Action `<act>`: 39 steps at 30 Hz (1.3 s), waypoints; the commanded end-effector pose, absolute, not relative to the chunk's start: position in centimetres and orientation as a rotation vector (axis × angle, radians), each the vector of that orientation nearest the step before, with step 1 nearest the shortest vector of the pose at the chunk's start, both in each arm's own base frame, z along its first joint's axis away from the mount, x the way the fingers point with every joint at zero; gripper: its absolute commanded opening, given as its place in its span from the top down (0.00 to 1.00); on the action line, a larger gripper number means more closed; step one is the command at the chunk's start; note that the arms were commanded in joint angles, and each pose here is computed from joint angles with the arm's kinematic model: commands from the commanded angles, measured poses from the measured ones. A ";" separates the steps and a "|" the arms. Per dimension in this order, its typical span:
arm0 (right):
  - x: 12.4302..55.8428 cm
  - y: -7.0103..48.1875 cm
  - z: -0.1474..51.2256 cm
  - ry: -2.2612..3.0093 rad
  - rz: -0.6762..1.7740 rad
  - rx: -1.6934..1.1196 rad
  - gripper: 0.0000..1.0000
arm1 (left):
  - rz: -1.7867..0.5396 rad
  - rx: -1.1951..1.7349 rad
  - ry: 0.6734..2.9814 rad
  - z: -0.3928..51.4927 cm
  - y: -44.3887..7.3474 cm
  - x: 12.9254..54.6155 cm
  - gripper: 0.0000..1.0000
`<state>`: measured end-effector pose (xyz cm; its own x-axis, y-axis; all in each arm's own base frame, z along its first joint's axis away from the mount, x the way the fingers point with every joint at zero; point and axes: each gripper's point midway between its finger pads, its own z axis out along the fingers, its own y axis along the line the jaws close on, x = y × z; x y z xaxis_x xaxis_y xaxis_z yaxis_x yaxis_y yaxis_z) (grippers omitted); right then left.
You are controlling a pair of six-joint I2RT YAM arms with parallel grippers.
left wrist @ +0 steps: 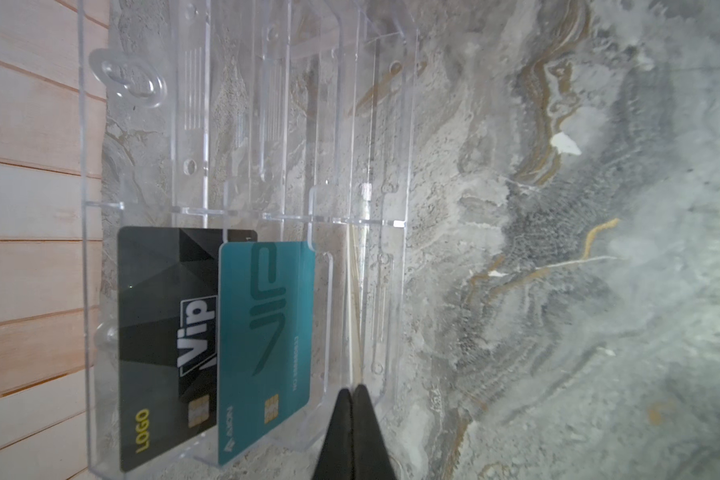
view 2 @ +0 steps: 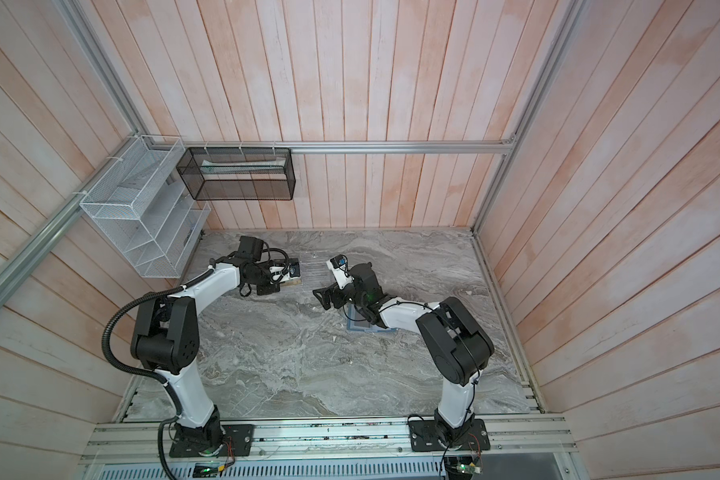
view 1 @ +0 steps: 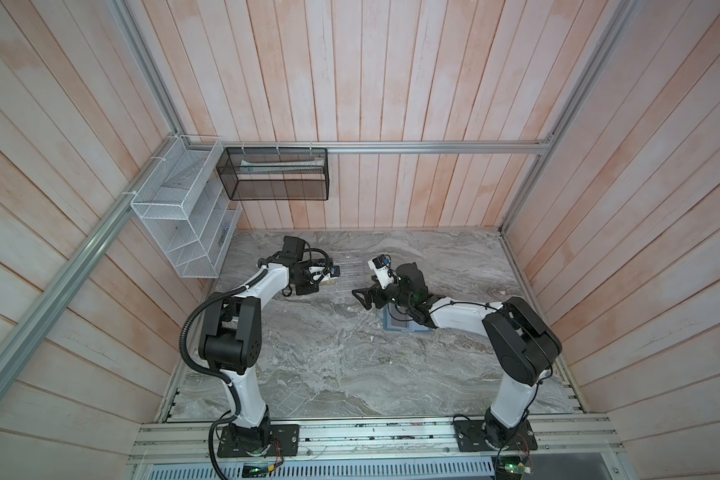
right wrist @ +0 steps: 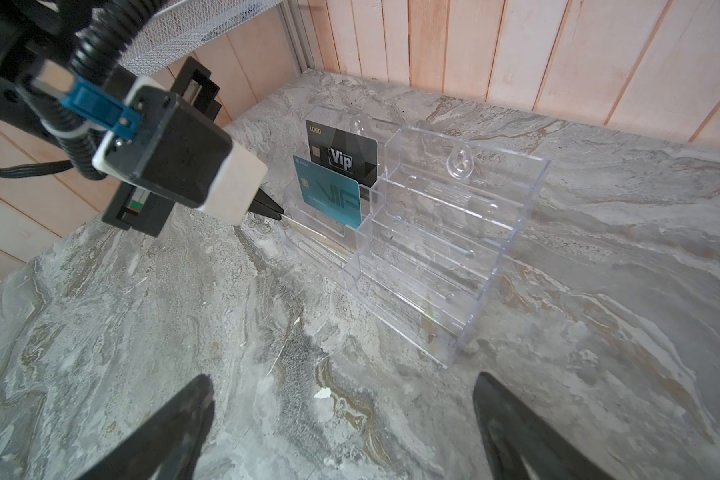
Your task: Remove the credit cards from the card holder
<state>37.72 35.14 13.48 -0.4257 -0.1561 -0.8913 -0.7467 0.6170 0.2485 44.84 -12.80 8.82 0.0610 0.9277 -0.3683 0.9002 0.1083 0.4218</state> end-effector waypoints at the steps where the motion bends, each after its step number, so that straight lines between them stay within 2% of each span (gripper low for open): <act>1: 37.6 35.7 13.0 1.930 0.830 -0.720 0.02 | 0.047 1.797 1.805 8.2 -12.6 44.7 1.00; 18: 37.7 35.7 13.0 1.920 0.829 -0.720 0.02 | 0.001 1.814 1.813 7.1 -12.5 44.0 1.00; 39: 37.4 35.6 12.5 1.920 0.838 -0.720 0.02 | 0.049 1.814 1.817 6.3 -12.4 44.7 1.00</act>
